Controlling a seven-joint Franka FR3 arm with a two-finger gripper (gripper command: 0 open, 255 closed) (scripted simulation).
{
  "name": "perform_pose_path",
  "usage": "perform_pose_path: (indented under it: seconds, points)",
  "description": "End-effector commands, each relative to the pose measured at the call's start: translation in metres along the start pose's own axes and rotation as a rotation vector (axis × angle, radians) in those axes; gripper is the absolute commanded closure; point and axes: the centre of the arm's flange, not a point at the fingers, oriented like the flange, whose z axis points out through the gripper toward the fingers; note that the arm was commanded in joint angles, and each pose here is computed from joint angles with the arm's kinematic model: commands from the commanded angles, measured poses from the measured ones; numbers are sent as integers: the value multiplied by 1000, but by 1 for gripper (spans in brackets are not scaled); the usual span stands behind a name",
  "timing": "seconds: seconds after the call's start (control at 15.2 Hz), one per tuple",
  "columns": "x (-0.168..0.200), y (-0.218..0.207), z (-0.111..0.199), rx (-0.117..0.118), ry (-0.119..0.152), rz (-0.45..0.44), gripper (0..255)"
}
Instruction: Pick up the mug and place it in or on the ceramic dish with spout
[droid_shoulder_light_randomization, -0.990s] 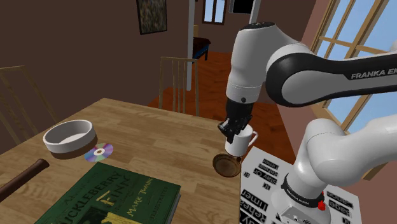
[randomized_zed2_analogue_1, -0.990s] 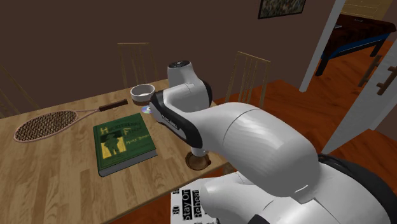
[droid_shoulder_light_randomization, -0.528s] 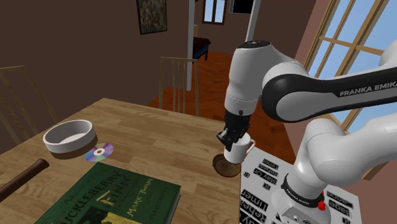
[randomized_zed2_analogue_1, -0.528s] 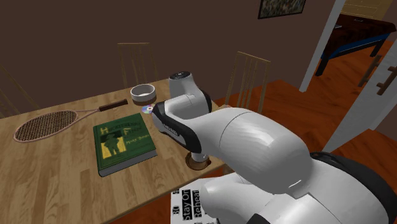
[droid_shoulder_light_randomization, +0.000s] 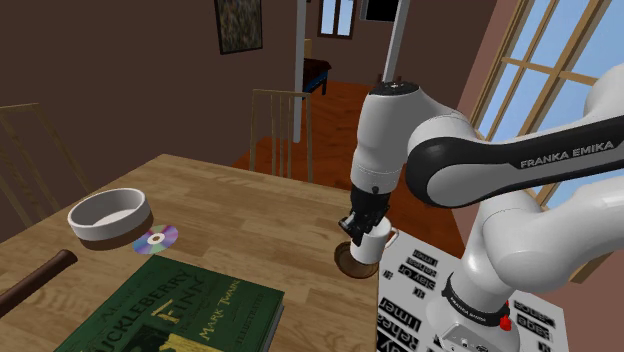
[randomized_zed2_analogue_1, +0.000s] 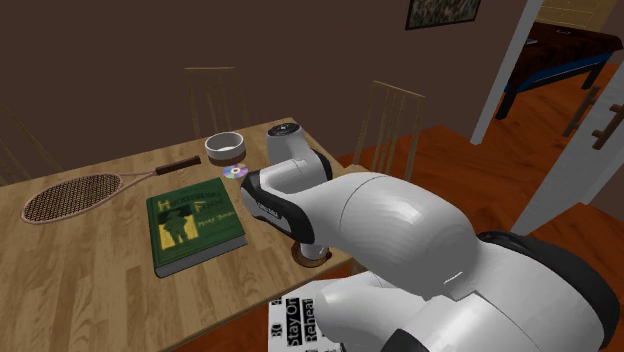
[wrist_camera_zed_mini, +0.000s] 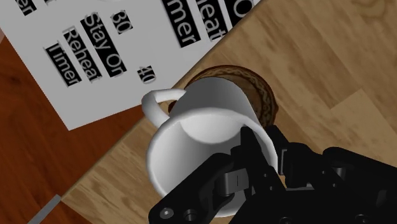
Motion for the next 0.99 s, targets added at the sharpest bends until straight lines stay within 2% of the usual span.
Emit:
perform_pose_path:
  seconds: [0.0,0.2,0.26,0.59,0.86,0.92]
  points:
    - [0,0,0,0,0,0,255]
    - [0,0,0,0,0,0,255]
    - [0,0,0,0,0,0,0]
    - [0,0,0,0,0,0,0]
    - [0,0,-50,0,0,0,0]
    - [0,0,-50,0,0,0,0]
